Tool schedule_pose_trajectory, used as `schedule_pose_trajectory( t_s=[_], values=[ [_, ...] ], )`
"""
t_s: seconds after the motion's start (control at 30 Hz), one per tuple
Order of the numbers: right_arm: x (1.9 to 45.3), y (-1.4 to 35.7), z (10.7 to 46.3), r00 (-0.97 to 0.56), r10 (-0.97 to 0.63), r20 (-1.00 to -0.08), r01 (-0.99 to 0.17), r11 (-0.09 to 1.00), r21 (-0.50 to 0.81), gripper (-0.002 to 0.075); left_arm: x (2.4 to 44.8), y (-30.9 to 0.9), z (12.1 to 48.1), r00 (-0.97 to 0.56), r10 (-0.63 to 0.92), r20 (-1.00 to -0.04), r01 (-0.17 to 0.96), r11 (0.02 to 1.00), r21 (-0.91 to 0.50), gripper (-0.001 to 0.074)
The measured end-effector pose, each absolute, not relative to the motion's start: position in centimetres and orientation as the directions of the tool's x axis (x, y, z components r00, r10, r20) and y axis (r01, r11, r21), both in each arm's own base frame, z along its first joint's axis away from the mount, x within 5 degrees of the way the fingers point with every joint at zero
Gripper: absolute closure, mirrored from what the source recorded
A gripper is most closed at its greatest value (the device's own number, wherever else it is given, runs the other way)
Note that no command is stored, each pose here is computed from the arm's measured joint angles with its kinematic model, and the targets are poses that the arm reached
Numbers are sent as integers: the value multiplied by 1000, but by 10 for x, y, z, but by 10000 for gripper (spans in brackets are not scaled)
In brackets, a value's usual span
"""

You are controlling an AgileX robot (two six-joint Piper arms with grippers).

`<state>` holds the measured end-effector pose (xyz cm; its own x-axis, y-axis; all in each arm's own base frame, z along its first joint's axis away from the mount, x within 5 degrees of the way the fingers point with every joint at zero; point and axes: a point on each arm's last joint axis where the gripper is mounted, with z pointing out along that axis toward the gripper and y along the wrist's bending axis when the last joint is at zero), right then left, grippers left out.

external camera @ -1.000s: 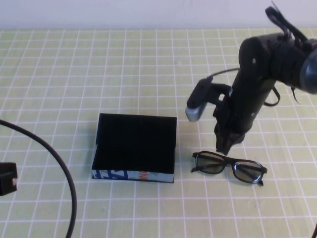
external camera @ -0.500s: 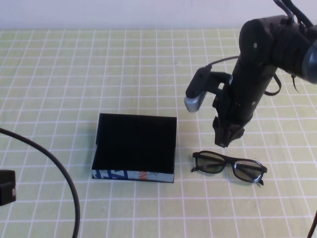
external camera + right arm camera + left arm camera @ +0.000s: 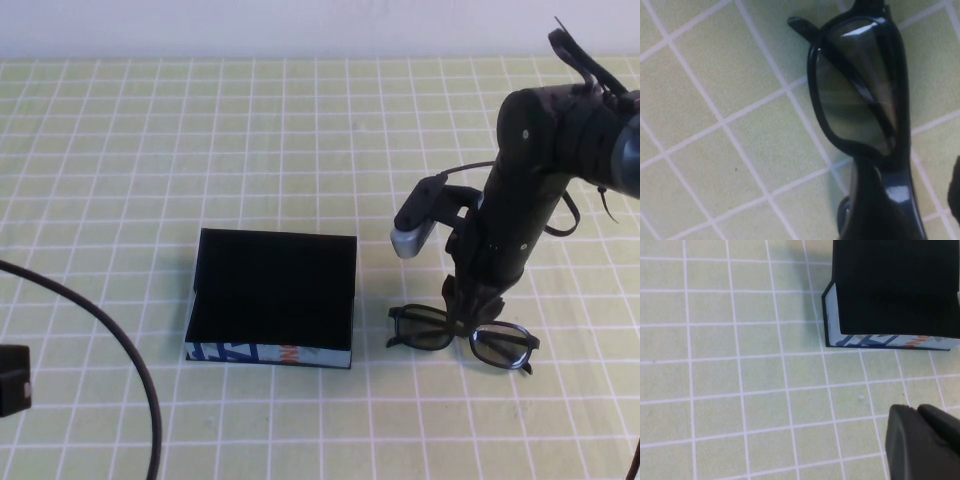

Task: Return glasses to glasses case
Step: Pick up the glasses from the table, then place the glasses in the glasses case

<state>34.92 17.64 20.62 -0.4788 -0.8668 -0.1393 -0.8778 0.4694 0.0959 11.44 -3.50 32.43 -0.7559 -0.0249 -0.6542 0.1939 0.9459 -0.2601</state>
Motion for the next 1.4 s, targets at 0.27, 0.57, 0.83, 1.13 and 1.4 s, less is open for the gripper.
schedule_pose_trajectory(
  t_s=[0.27, 0.57, 0.83, 1.13, 1.4],
  values=[
    [352, 180, 185, -496, -861, -113, -865, 479, 146, 510, 114, -35, 324, -762, -22, -647, 194, 946, -261, 738],
    [358, 183, 204, -483, -866, -128, -874, 467, 136, 658, 114, -35, 324, -762, -20, -647, 194, 946, -259, 738],
    [377, 196, 265, -441, -844, -304, -890, 456, 26, 658, 114, -34, 323, -761, -12, -649, 197, 948, -249, 738],
    [342, 265, 318, -203, -855, -478, -969, 245, -27, 658, 119, -33, 327, -709, 2, -705, 216, 952, -215, 738],
    [318, 325, 286, -44, -894, -446, -998, 54, -11, 658, 120, -33, 328, -698, -3, -716, 215, 953, -213, 738]
  ],
)
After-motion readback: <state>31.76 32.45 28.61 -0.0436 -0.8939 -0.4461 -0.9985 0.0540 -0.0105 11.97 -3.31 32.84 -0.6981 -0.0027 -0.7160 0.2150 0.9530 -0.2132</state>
